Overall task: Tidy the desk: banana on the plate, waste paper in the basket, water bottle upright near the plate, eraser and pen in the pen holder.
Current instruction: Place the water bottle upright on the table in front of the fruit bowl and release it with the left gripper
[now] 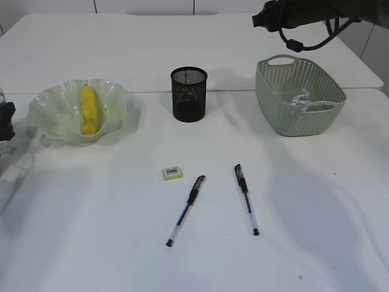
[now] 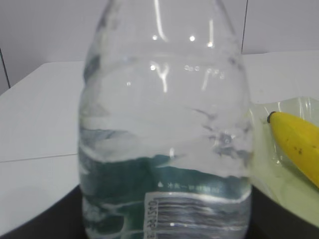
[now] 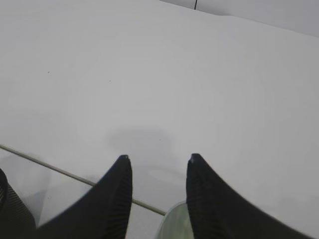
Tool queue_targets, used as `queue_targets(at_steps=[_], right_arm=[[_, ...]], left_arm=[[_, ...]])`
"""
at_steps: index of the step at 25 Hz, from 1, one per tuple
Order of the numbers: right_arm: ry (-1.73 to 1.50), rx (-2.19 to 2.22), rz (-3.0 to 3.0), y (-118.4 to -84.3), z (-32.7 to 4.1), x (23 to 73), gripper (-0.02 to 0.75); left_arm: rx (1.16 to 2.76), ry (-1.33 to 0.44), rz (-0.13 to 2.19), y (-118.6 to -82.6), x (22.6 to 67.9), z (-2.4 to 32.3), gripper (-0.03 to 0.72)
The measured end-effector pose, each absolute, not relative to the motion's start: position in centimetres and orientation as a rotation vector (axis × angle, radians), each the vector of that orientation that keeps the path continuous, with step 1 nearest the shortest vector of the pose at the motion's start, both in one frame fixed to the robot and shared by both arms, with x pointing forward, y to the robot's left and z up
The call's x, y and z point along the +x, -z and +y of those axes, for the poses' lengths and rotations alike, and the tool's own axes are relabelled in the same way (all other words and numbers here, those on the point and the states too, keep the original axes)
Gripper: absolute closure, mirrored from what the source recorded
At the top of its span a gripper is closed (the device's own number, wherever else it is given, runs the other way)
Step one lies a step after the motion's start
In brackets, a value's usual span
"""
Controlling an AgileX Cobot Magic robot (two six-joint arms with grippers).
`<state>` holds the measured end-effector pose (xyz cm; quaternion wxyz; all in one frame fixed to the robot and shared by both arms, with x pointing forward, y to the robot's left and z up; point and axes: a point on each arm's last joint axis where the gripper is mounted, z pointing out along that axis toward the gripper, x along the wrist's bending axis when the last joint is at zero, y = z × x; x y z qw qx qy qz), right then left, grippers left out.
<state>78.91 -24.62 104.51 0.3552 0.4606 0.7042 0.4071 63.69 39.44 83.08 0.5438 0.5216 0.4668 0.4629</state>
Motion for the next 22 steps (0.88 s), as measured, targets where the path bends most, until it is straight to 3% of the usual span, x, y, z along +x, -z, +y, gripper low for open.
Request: queue_targets(at_steps=[22], right_arm=[[-1.052, 1.184, 1.805, -104.61, -24.68, 78.98, 0.458]], left_arm=[[1.24, -1.102, 1.107, -83.14, 63.86, 39.51, 0.307]])
